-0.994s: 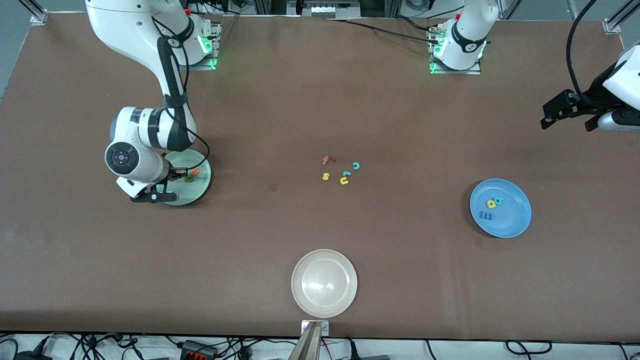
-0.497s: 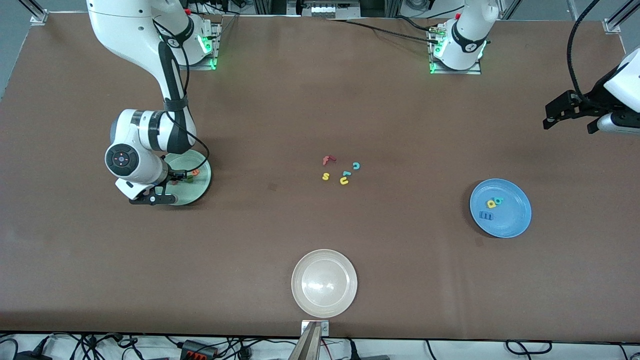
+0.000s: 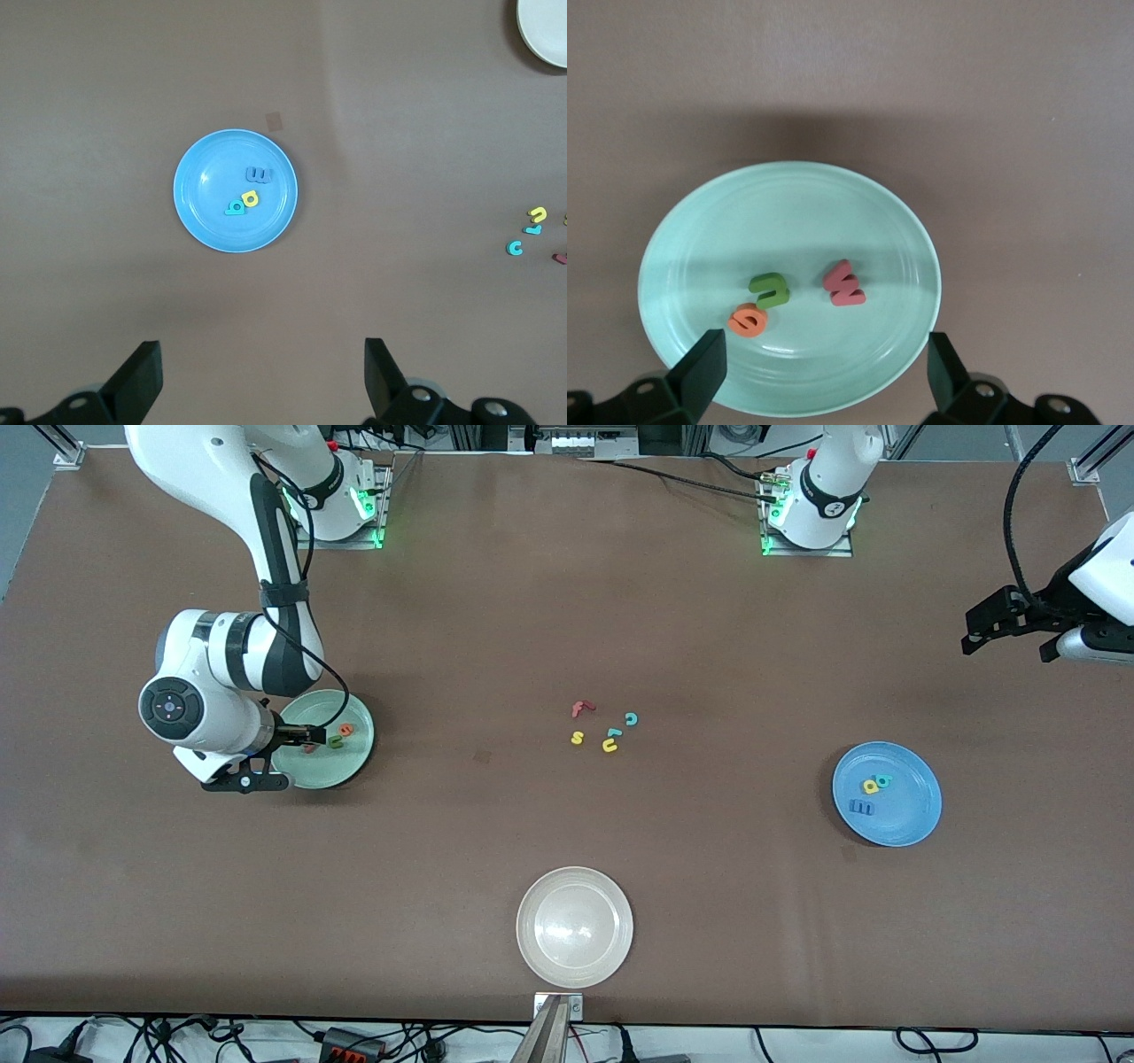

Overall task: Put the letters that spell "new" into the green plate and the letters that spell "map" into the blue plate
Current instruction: 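Lower the pink m onto the green plate and open the right gripper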

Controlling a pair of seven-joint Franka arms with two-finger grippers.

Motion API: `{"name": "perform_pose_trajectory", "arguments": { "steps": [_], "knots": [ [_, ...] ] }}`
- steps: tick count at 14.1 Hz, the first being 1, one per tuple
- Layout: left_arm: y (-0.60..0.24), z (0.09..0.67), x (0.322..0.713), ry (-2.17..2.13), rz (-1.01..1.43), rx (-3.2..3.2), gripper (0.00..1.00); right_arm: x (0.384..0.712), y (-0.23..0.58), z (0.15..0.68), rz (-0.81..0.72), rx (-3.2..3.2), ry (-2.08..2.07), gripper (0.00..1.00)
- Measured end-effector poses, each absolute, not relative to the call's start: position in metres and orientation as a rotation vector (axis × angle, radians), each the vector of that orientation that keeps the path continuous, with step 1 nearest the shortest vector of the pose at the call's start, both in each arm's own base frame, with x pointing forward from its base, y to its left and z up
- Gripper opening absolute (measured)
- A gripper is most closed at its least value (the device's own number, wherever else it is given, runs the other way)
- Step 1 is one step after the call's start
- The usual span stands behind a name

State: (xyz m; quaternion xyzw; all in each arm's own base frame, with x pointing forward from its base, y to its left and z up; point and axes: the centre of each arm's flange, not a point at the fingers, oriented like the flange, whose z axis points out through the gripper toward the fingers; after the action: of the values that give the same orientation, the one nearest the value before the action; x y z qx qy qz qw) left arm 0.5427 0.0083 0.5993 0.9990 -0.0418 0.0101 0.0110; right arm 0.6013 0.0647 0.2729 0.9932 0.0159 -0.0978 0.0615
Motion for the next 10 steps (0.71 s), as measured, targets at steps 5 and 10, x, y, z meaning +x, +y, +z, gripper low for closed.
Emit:
{"name": "perform_pose_trajectory", "arguments": {
  "steps": [5, 10],
  "knots": [
    [0.008, 0.599, 0.543, -0.130, 0.031, 3.117, 1.00, 0.622, 0.075, 0.303, -0.209, 3.035, -0.016, 1.00],
    [0.006, 0.599, 0.543, -0.136, 0.031, 3.117, 1.00, 0.644, 0.084, 0.354, -0.170, 3.122, -0.131, 1.00]
  ]
}}
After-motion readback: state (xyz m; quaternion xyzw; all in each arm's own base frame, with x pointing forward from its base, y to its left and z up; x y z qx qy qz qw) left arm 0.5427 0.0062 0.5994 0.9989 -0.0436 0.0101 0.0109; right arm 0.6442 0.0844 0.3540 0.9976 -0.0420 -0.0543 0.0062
